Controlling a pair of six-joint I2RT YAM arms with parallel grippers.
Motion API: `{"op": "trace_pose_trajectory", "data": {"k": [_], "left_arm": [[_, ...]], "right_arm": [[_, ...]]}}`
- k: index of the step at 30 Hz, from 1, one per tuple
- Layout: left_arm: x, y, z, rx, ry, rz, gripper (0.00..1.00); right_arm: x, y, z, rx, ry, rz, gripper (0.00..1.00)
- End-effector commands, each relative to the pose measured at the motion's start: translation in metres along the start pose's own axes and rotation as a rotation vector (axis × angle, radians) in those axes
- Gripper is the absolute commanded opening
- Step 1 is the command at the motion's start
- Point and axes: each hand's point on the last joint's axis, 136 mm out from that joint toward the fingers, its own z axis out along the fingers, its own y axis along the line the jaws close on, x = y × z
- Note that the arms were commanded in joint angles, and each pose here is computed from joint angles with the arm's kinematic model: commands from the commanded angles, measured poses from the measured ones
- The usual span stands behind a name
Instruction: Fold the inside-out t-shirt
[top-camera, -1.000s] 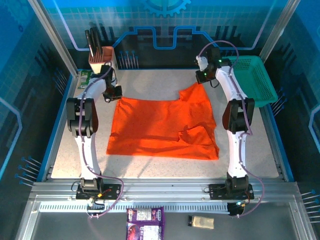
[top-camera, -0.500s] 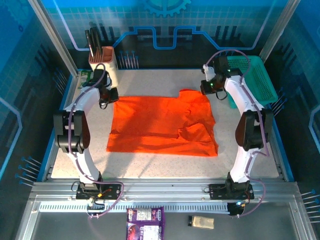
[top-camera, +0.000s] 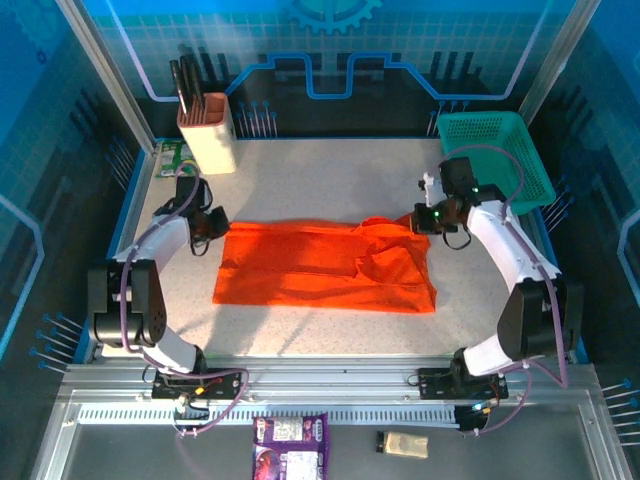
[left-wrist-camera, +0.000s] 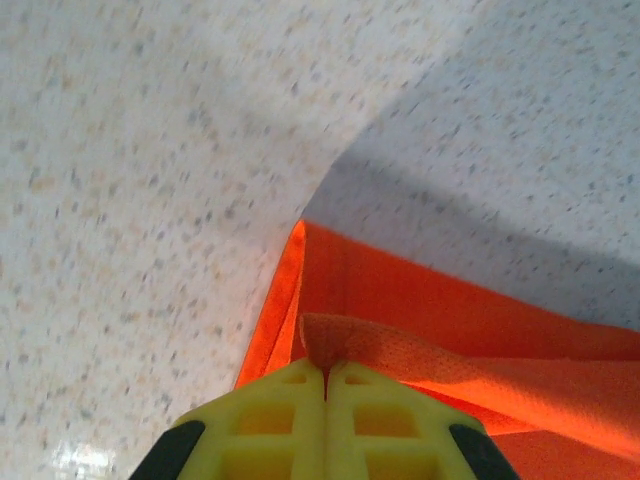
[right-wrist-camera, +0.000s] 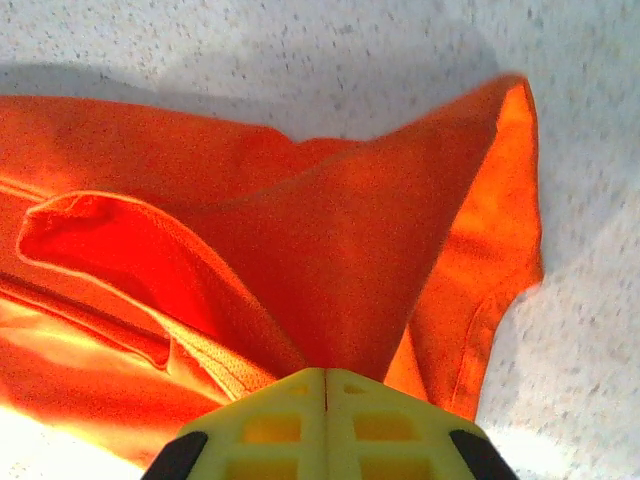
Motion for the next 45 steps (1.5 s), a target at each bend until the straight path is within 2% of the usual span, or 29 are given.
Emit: {"op": "trace_pose_trajectory", "data": {"k": [1, 8, 17, 19, 21, 23, 24, 25, 26, 28, 32, 37, 40, 45], "left_arm": [[-0.002, 0.007, -0.008, 0.012, -0.056, -0.068, 0.00], [0.027, 0.016, -0.007, 0.022, -0.017, -0.140, 0.00], [0.053, 0.028, -0.013, 0.005, 0.016, -0.197, 0.00], [0.061, 0.029, -0.013, 0.006, 0.037, -0.212, 0.00], [0.071, 0.034, -0.012, -0.006, 0.057, -0.233, 0.04], [0.078, 0.046, -0.016, -0.056, 0.041, -0.259, 0.11], [0.078, 0.050, -0.020, -0.073, 0.020, -0.268, 0.15], [0.076, 0.053, -0.026, -0.081, -0.014, -0.272, 0.23], [0.073, 0.054, -0.032, -0.088, -0.039, -0.270, 0.30], [0.064, 0.052, -0.044, -0.086, -0.071, -0.257, 0.32], [0.046, 0.033, -0.057, -0.025, -0.082, -0.228, 0.32], [0.046, -0.012, -0.047, 0.093, 0.028, -0.156, 0.26], [0.054, -0.029, -0.034, 0.094, 0.101, -0.107, 0.22], [0.072, -0.020, -0.005, 0.029, 0.216, -0.107, 0.18]], "right_arm": [[0.022, 0.002, -0.004, -0.006, 0.015, 0.077, 0.00], [0.062, 0.003, 0.006, -0.045, 0.052, 0.163, 0.00], [0.081, -0.001, 0.002, -0.033, 0.040, 0.208, 0.00], [0.097, -0.007, 0.010, -0.010, 0.068, 0.228, 0.00], [0.104, -0.012, 0.014, 0.009, 0.079, 0.256, 0.00], [0.112, -0.015, 0.016, 0.022, 0.091, 0.289, 0.09], [0.114, -0.015, 0.016, 0.020, 0.093, 0.298, 0.11], [0.115, -0.014, 0.015, 0.020, 0.091, 0.304, 0.16], [0.115, -0.014, 0.012, 0.026, 0.084, 0.303, 0.28], [0.110, -0.013, 0.005, 0.037, 0.062, 0.296, 0.38], [0.094, -0.003, -0.005, 0.011, 0.023, 0.264, 0.41], [0.074, 0.029, 0.002, -0.097, 0.045, 0.190, 0.41], [0.067, 0.048, 0.014, -0.139, 0.082, 0.149, 0.41], [0.066, 0.078, 0.044, -0.229, 0.173, 0.112, 0.42]]}}
